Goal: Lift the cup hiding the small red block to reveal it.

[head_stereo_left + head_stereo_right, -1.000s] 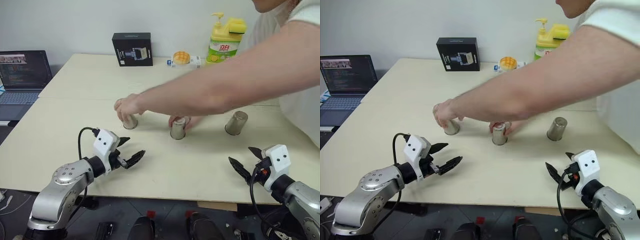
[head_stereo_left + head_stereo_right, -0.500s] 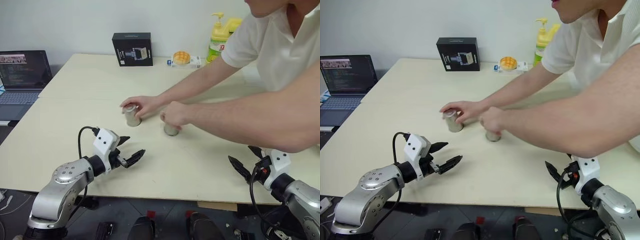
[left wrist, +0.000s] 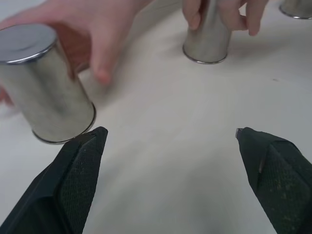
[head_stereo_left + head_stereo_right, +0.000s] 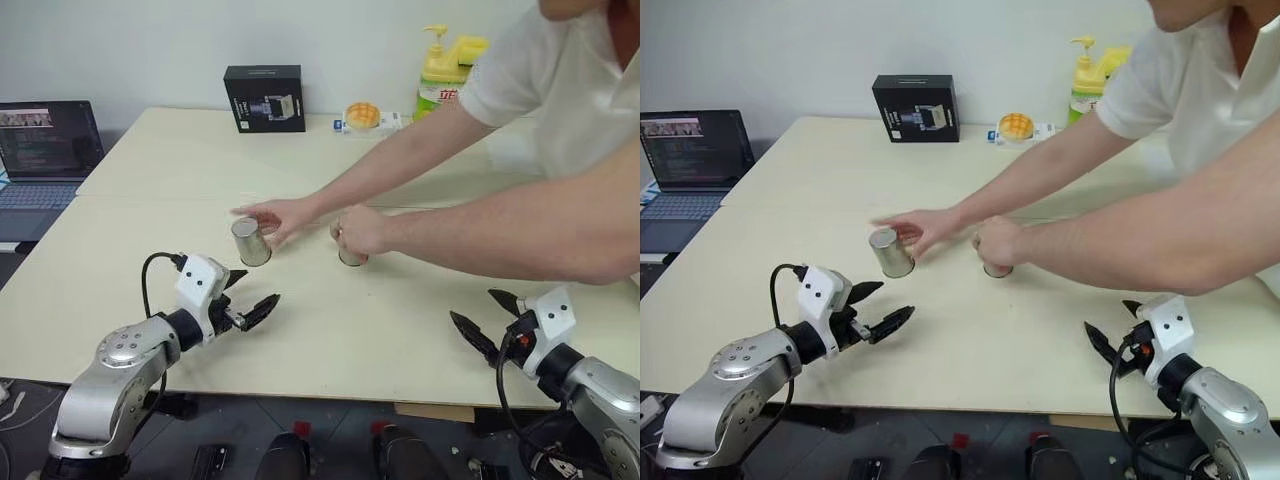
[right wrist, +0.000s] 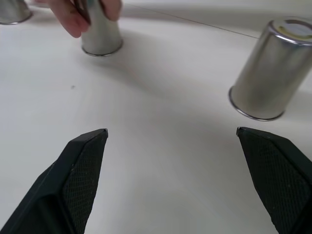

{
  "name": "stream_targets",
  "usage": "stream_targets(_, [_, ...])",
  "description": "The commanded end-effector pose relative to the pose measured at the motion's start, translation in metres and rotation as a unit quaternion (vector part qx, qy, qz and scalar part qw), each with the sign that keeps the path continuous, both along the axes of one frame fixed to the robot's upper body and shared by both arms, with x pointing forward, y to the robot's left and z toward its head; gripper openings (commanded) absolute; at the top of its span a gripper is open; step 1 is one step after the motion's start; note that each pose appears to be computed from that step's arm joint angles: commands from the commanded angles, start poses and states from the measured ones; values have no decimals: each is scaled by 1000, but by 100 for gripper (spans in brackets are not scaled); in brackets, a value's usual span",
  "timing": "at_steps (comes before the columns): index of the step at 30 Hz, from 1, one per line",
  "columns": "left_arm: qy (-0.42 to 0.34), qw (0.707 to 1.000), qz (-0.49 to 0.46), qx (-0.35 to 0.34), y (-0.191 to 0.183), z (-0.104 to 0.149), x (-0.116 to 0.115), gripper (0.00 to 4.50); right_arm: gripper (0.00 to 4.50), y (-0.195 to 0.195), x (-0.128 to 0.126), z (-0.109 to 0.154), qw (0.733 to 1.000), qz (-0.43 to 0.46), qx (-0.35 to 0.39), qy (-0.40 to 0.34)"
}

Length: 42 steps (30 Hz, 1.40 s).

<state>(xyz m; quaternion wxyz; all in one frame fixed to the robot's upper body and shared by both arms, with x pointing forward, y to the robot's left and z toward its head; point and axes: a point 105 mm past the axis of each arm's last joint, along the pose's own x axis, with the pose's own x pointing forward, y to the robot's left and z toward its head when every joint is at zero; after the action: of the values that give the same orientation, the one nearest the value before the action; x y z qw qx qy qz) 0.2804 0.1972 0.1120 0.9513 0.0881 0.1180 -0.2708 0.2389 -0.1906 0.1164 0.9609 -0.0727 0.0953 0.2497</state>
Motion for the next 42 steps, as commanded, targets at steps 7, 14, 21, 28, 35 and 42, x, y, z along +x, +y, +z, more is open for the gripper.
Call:
stream_targets(7, [-72,990,117,-3,26,19,4,449,450,53,-16,49,981,177,40,-69])
stream_targets(14, [-103,979,175,-26,27,21,12,449,450,73,-25,68,958,253,50,-123])
stream_targets(21, [-107,976,177,-70,4,14,29,449,450,69,-16,63,961,249,49,-113])
stream_targets(28, [-125,972,186,-74,-7,15,51,449,450,67,-15,56,968,228,47,-98])
stream_targets(35, [-130,967,207,-77,-4,12,70,449,450,63,-17,56,972,210,41,-94])
stream_targets(42, [-138,962,220,-87,-4,12,93,449,450,60,-19,54,976,193,38,-88])
